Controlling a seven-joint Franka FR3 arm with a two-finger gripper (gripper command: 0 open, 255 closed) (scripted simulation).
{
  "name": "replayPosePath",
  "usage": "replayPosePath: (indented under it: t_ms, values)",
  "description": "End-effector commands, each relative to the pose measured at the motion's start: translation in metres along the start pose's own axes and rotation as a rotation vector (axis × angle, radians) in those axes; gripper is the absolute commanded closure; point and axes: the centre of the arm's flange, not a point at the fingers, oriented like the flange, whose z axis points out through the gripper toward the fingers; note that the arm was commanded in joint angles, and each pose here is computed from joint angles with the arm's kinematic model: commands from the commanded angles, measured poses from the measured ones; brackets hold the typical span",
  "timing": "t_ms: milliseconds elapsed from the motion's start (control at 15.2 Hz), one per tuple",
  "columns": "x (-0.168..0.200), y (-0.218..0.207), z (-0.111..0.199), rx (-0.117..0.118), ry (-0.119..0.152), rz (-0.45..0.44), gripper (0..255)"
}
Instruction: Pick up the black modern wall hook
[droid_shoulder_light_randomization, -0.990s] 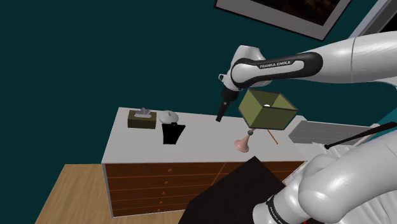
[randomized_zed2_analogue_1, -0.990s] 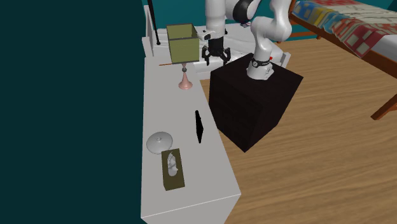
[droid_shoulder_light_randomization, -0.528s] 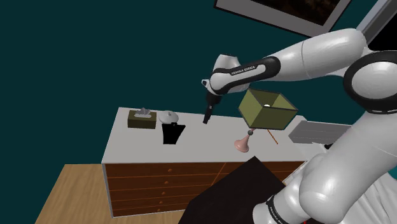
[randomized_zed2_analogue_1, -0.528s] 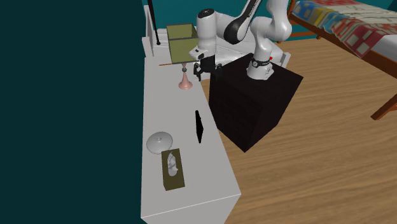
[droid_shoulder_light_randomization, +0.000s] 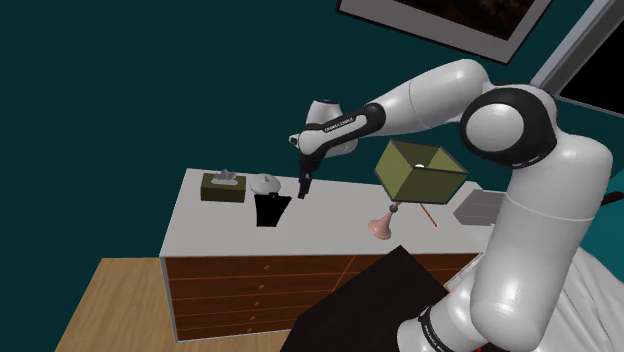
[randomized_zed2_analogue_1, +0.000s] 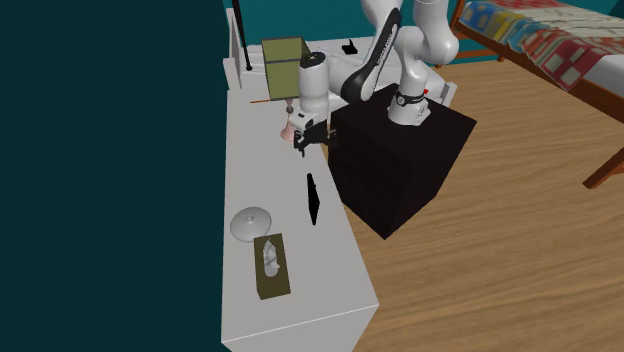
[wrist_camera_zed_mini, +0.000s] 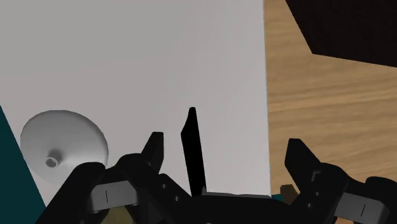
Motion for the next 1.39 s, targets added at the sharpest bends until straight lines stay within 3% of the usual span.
replayPosePath:
  t_ms: [0,264,858,924,1320]
  values:
    - [0.021,0.008,0.018,-0.007,-0.001,-0.057,0]
    - [0.057,0.020,0.051,-0.019,-0.003,-0.163,0]
    - [0.058,0.022,0.091,-0.019,-0.003,-0.163,0]
    - [0.058,0.022,0.092,-0.019,-0.003,-0.163,255]
    - [0.058,0.023,0.092,-0.019,-0.003,-0.163,255]
